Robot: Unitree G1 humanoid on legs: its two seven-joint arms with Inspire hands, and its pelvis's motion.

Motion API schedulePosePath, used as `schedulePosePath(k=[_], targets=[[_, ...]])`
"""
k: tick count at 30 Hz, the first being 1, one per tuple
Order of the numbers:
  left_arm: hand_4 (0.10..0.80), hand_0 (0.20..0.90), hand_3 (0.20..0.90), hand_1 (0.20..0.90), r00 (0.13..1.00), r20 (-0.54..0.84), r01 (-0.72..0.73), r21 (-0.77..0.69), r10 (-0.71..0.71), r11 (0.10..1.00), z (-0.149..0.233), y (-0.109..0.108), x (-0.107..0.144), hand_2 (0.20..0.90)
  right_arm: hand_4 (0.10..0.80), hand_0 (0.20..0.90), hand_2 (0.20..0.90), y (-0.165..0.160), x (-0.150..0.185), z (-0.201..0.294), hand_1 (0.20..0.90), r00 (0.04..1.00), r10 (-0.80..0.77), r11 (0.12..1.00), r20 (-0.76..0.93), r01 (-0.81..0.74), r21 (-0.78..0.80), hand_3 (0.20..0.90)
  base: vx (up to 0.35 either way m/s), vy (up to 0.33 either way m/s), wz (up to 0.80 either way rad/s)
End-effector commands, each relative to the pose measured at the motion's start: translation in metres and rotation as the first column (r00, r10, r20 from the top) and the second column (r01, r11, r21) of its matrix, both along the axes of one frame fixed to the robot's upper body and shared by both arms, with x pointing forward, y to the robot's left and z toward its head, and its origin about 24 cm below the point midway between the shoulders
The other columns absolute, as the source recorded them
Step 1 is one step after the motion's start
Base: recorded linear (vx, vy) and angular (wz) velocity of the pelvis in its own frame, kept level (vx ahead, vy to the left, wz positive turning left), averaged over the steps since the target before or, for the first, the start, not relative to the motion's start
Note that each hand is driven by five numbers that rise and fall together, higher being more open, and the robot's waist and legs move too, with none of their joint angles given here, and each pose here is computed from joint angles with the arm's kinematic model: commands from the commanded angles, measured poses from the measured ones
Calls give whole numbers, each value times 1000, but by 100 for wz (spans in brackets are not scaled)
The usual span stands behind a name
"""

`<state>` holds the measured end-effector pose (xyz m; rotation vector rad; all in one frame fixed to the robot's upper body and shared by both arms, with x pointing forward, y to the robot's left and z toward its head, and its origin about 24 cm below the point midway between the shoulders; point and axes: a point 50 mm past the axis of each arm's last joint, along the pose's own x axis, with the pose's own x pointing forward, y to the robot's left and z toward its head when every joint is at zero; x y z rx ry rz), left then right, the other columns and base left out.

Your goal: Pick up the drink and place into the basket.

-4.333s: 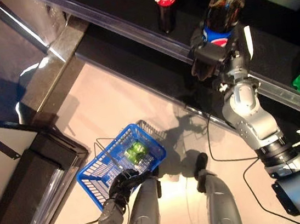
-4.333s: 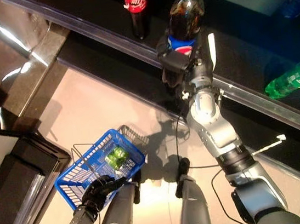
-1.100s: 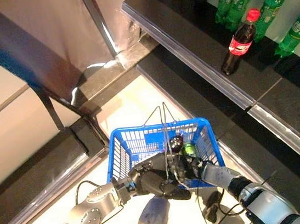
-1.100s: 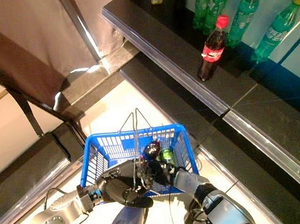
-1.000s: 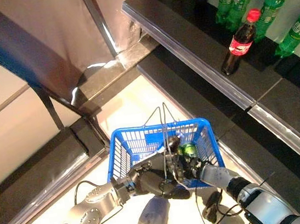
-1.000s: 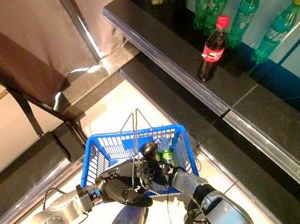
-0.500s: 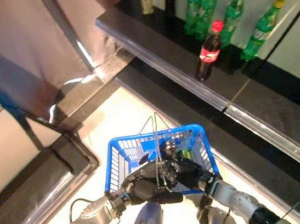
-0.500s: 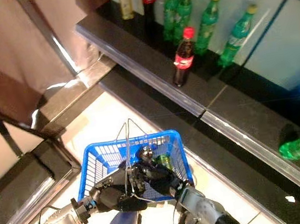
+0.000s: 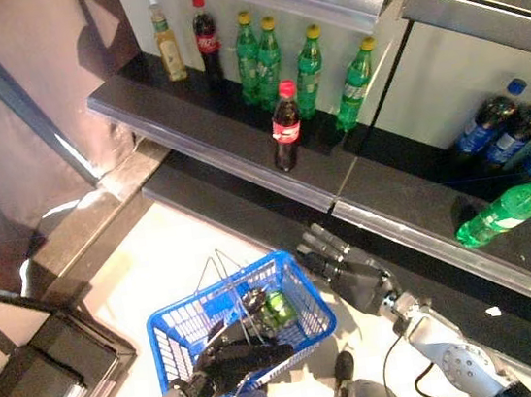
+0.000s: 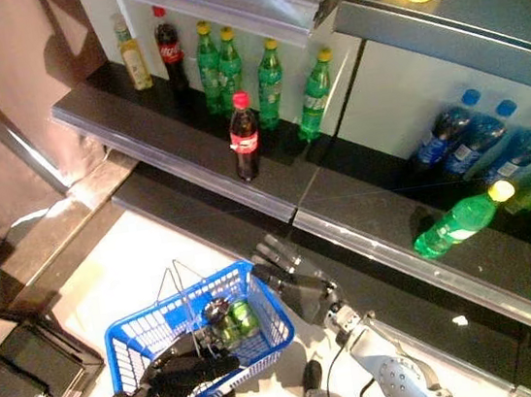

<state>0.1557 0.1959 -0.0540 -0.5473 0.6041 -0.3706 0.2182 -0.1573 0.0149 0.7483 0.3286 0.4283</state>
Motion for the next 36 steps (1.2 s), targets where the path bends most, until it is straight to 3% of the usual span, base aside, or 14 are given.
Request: schedulePosePath(k=[1, 8, 11, 12, 18, 27, 33, 36], targets=[[100, 300, 200, 300, 931, 337, -82, -187, 142, 979, 44, -15, 32, 300, 800, 900, 900, -7, 8, 37, 900, 976, 17, 1000, 219, -15, -13, 900, -18, -25, -29], [100, 300, 200, 300, 913, 91, -405, 82, 398, 911, -18, 19, 8, 300, 800, 900, 900, -32, 1, 12, 900, 984, -143, 978, 108, 157, -139, 900, -40, -17, -25], [100, 300, 200, 300, 847, -25, -514, 212, 531, 831, -42, 32, -5, 300, 800, 900, 900, -48, -7, -16, 900, 970, -241, 926, 34, 240, -290, 900, -44, -2, -31], [100, 300, 200, 300, 806, -75, -551, 267, 587, 791, -53, 36, -9, 300, 800, 900, 900, -55, -13, -37, 900, 960, -279, 871, -20, 244, -426, 900, -43, 3, -28], [100, 300, 200, 300, 718, -153, -577, 413, 679, 704, -74, 45, -21, 300, 800, 900, 900, -68, -49, -111, 900, 870, -404, 735, -281, 126, -666, 900, -34, 29, -24], [100, 300, 200, 300, 741, -131, -527, 496, 659, 690, -73, 57, -13, 300, 800, 900, 900, -76, -103, -154, 900, 678, -573, 719, -462, 144, -680, 900, -122, -37, -32], [100, 300, 200, 300, 623, -204, -569, 544, 755, 617, -83, 75, -41, 300, 800, 900, 900, -76, -125, -167, 900, 636, -560, 740, -530, 97, -666, 900, -213, -141, -62], [100, 300, 200, 300, 560, -245, -604, 533, 791, 593, -90, 72, -59, 300, 800, 900, 900, -74, -124, -171, 900, 636, -545, 731, -547, 40, -682, 900, -90, -271, -108]])
